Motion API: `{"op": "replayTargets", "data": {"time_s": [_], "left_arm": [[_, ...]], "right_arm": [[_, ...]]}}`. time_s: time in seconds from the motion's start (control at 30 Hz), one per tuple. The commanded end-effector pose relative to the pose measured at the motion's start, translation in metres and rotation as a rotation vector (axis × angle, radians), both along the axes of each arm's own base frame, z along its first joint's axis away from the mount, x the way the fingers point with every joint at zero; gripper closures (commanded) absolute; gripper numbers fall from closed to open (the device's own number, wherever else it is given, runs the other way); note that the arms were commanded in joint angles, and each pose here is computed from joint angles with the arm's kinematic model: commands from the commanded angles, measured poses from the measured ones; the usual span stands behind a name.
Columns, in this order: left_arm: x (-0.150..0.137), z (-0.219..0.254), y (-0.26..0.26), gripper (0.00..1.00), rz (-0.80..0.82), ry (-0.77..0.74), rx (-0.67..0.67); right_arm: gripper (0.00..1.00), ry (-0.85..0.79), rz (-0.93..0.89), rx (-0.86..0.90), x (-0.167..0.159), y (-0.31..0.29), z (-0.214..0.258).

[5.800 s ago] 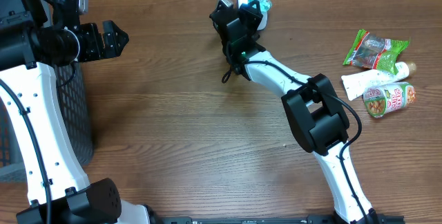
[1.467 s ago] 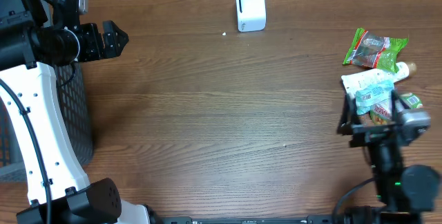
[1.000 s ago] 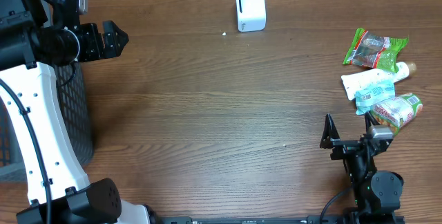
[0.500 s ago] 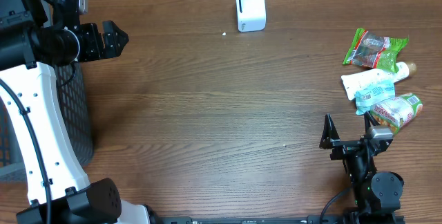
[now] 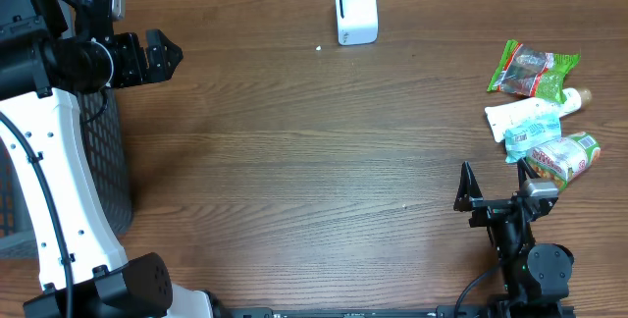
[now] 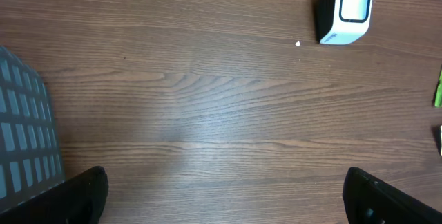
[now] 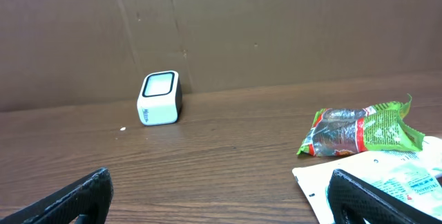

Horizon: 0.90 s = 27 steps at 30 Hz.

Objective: Scan the item barcode

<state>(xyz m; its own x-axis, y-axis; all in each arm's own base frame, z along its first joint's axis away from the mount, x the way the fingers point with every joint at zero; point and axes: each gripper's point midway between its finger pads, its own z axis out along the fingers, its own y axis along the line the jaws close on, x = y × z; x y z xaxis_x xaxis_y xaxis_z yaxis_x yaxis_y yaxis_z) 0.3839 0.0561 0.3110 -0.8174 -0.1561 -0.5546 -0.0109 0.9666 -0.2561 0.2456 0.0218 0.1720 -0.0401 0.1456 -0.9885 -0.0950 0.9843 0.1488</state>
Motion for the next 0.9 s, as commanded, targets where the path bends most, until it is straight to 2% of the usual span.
{"op": "replayTargets", "data": {"time_s": [0.0,0.3,0.47,0.53,0.7,0.87], "left_arm": [[0.0,0.005,0.002,0.0,0.008,-0.014,0.004],[-0.004,0.009,-0.006,0.0,-0.007,-0.021,0.024],[-0.032,-0.002,-0.049,0.0,-0.108,0.006,0.021],[-0.04,-0.008,-0.055,0.0,-0.137,-0.02,0.099],[-0.044,-0.017,-0.068,0.0,-0.155,-0.227,0.18],[-0.052,-0.034,-0.07,0.0,-0.095,-0.472,0.164]], "right_arm": [[0.0,-0.002,0.008,0.006,0.0,0.002,-0.002],[0.0,-0.002,0.008,0.006,0.0,0.002,-0.002],[0.0,-0.002,0.008,0.006,0.0,0.002,-0.002],[0.0,-0.002,0.008,0.006,0.0,0.002,-0.002],[0.0,-0.002,0.008,0.006,0.0,0.002,-0.002],[0.0,-0.002,0.008,0.006,0.0,0.002,-0.002]]}}
